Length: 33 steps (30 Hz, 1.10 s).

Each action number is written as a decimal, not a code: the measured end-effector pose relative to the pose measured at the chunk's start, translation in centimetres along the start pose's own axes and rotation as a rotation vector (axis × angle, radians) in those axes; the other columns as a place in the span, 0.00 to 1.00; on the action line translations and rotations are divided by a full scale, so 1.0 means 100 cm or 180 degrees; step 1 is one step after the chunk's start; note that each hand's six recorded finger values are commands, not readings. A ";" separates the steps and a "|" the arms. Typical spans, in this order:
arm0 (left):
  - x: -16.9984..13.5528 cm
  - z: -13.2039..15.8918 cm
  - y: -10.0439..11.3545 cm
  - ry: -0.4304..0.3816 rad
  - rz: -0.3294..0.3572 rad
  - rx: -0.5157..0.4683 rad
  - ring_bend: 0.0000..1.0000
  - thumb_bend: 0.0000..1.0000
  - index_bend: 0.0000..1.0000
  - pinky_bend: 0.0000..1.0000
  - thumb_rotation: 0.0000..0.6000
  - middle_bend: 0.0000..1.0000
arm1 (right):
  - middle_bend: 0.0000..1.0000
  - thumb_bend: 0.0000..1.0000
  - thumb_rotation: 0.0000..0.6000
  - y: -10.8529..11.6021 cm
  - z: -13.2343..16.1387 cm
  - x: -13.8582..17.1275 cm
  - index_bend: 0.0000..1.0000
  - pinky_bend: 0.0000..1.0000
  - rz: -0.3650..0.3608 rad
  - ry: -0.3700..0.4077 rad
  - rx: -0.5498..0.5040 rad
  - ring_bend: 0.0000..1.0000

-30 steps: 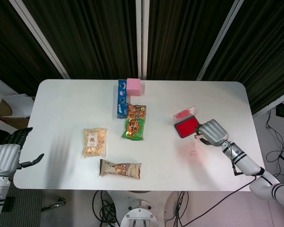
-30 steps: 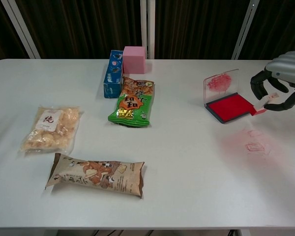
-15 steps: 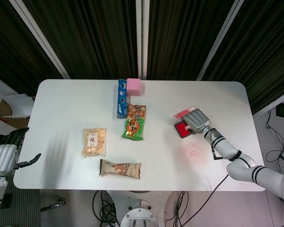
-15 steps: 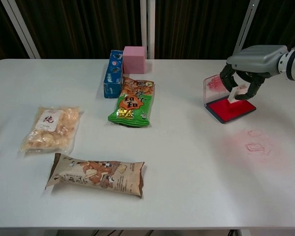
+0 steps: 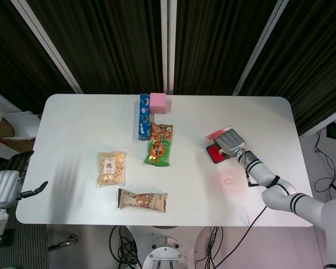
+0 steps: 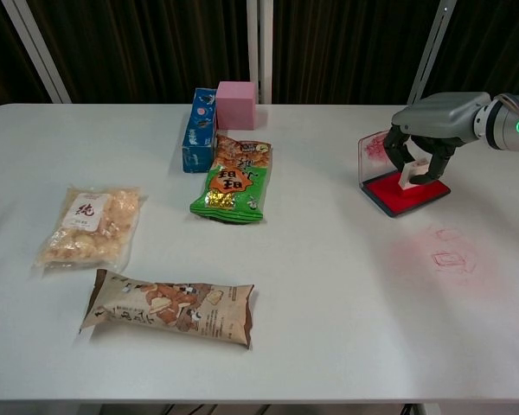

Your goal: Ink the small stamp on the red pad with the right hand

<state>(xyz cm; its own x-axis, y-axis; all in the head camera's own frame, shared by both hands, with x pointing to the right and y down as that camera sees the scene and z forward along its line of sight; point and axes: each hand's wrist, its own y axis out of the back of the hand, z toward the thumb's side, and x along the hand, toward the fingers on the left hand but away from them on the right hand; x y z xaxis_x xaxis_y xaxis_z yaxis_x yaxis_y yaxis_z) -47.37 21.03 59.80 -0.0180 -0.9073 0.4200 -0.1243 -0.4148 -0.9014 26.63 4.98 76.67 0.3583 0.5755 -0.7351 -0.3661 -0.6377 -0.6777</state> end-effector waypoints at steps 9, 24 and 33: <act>0.000 0.000 0.001 0.0008 -0.0003 0.0015 0.12 0.16 0.11 0.21 0.51 0.13 | 0.60 0.31 1.00 -0.012 -0.002 -0.006 0.67 0.92 0.0091 -0.0049 -0.0021 0.72; -0.001 0.002 0.007 -0.0007 0.0040 0.0027 0.12 0.17 0.11 0.21 0.52 0.13 | 0.61 0.31 1.00 0.005 -0.005 0.001 0.68 0.92 -0.0081 -0.0011 -0.0116 0.72; -0.002 0.006 0.006 -0.0032 0.0041 -0.0001 0.12 0.17 0.11 0.21 0.51 0.13 | 0.61 0.31 1.00 0.039 -0.003 0.037 0.68 0.92 -0.0349 0.0138 -0.0234 0.72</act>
<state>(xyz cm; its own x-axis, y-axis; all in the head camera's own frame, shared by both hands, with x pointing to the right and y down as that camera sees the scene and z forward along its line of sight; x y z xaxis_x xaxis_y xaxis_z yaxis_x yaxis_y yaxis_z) -46.88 20.90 59.16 -0.0095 -0.9133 0.4072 -0.1244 -0.4030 -0.9067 26.84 4.47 71.36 0.4300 0.6222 -0.6542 -0.2592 -0.6090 -0.7496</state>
